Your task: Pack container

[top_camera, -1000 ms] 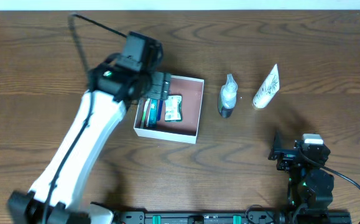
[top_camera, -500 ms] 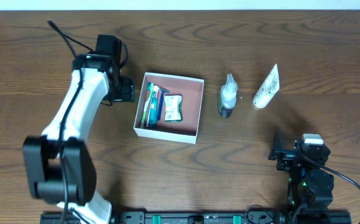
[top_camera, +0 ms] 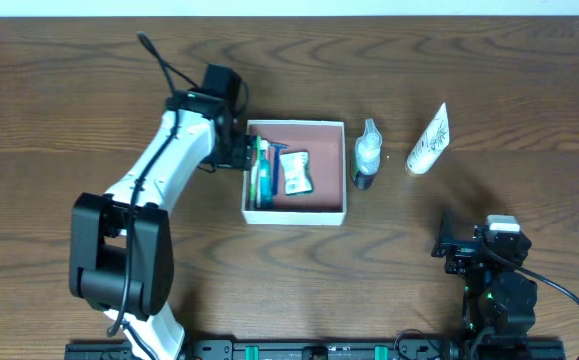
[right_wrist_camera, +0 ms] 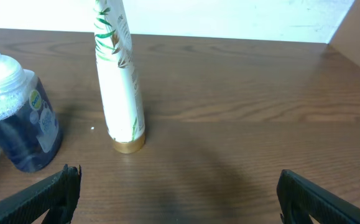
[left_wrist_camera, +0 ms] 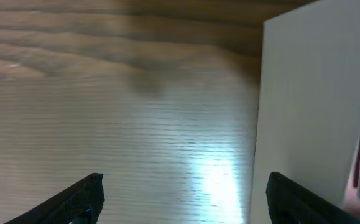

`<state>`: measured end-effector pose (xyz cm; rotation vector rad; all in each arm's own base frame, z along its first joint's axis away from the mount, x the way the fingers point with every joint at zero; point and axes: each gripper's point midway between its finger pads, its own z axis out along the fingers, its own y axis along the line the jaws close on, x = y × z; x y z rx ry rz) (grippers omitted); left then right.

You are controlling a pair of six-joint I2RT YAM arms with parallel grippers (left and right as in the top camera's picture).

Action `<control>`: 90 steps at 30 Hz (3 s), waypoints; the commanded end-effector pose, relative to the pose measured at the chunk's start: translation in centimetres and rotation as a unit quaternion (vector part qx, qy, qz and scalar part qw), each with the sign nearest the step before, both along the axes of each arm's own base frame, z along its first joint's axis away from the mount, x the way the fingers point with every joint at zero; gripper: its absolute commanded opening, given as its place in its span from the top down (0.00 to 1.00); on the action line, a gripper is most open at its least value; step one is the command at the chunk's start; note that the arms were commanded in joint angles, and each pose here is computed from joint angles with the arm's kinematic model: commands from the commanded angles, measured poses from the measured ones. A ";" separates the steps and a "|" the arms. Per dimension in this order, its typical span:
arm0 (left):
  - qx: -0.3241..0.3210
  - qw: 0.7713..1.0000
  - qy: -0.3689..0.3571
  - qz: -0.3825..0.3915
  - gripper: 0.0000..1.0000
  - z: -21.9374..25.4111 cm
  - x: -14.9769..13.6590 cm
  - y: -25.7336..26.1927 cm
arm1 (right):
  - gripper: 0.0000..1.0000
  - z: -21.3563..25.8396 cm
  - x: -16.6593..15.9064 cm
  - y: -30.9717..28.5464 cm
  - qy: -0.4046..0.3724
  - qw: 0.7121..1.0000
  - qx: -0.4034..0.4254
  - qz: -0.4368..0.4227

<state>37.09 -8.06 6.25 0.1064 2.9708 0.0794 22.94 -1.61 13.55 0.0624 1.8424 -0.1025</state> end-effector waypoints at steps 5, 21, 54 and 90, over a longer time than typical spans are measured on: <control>0.008 1.000 0.002 0.005 0.16 0.1 -0.1 0.3 | 0.01 0.4 0.1 0.4 -0.012 1.000 0.027 0.007; 0.007 0.989 -0.002 0.148 0.02 1.6 -0.1 11.1 | 0.01 6.1 -0.4 7.5 -0.069 0.949 0.252 0.175; 0.007 0.975 -0.002 0.223 0.02 1.6 -0.9 16.6 | 0.06 9.5 16.6 3.5 0.350 0.931 0.100 0.029; 0.007 0.975 -0.002 0.223 0.02 1.6 -0.9 16.6 | 0.99 23.8 6.3 7.4 0.208 0.967 0.119 0.085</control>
